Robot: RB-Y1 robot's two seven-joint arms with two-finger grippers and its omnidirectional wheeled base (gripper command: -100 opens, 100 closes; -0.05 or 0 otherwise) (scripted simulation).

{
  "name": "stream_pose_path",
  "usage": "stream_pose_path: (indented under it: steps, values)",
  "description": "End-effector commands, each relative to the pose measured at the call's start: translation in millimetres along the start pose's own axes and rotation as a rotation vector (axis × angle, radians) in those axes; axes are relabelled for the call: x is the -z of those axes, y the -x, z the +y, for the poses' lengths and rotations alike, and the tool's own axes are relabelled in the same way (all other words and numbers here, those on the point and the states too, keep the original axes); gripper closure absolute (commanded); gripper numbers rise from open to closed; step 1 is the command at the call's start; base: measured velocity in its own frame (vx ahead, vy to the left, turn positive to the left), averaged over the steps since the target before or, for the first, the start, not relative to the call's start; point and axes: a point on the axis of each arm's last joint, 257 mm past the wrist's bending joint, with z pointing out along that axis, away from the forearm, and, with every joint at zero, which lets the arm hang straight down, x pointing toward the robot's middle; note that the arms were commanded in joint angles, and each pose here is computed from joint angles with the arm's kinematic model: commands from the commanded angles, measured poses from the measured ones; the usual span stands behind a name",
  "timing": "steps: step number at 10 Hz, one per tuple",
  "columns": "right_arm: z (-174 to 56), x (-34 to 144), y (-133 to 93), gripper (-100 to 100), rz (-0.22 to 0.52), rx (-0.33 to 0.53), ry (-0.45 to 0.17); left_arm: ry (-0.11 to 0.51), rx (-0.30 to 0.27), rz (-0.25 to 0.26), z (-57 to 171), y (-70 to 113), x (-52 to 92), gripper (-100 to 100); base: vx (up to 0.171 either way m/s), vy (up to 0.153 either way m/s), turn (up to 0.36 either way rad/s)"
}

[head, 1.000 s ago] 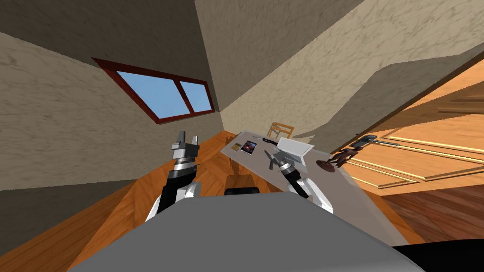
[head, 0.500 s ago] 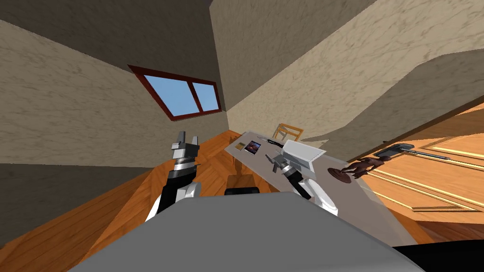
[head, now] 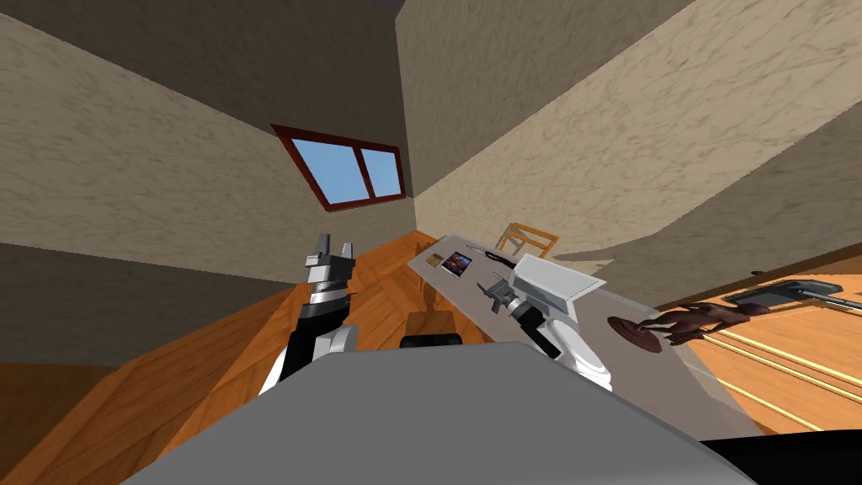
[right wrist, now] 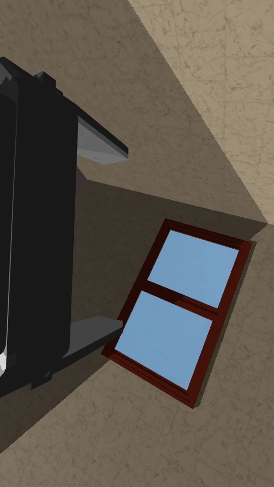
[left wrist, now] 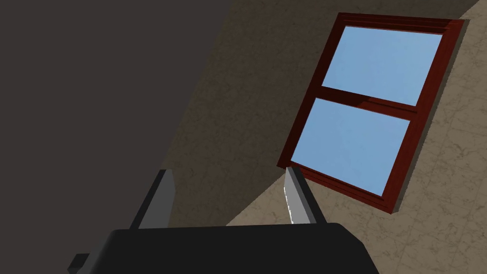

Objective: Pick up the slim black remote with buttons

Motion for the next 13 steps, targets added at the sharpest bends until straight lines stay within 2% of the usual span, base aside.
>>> stream_pose_path:
  steps: [1,2,4,5,6,7,9,10,11,12,13]
  values:
    - [3,2.4,-12,-100,0.033,0.031,0.010,0.000,0.000,0.000,0,0.0,0.0,0,-0.007,-0.012,-0.024]
    - [-6,10.5,-32,-100,0.083,0.094,0.018,0.000,0.000,0.000,0,0.0,0.0,0,-0.012,-0.012,0.279]
    - [-3,12.6,-43,-100,0.115,0.119,0.031,0.000,0.000,0.000,0,0.0,0.0,0,-0.011,-0.018,0.099]
    - [-11,22.4,-64,-100,0.170,0.181,0.043,0.000,0.000,0.000,0,0.0,0.0,0,-0.012,-0.010,0.358]
    - [-9,24.7,-72,-100,0.194,0.198,0.054,0.000,0.000,0.000,0,-0.1,0.0,0,-0.012,-0.027,0.174]
    - [-19,34.2,-89,-100,0.237,0.252,0.064,0.000,0.000,0.000,0,0.0,0.0,0,-0.013,-0.028,0.323]
    - [-15,39.2,-103,-100,0.278,0.280,0.085,0.000,0.000,0.000,0,0.0,0.0,0,-0.011,-0.027,0.064]
    - [-24,50.2,-120,-100,0.326,0.336,0.101,0.000,0.000,0.000,0,0.0,0.0,0,-0.014,-0.017,0.322]
    - [-22,54.7,-129,-100,0.352,0.344,0.113,0.000,0.000,0.000,0,0.0,0.0,0,-0.008,-0.029,0.193]
    - [-21,55.4,-131,-100,0.358,0.352,0.118,0.000,0.000,0.000,0,0.0,0.0,0,0.001,-0.016,-0.029]
    - [-30,67.6,-148,-100,0.405,0.403,0.137,0.000,0.000,0.000,0,0.1,0.0,0,-0.005,-0.016,0.303]
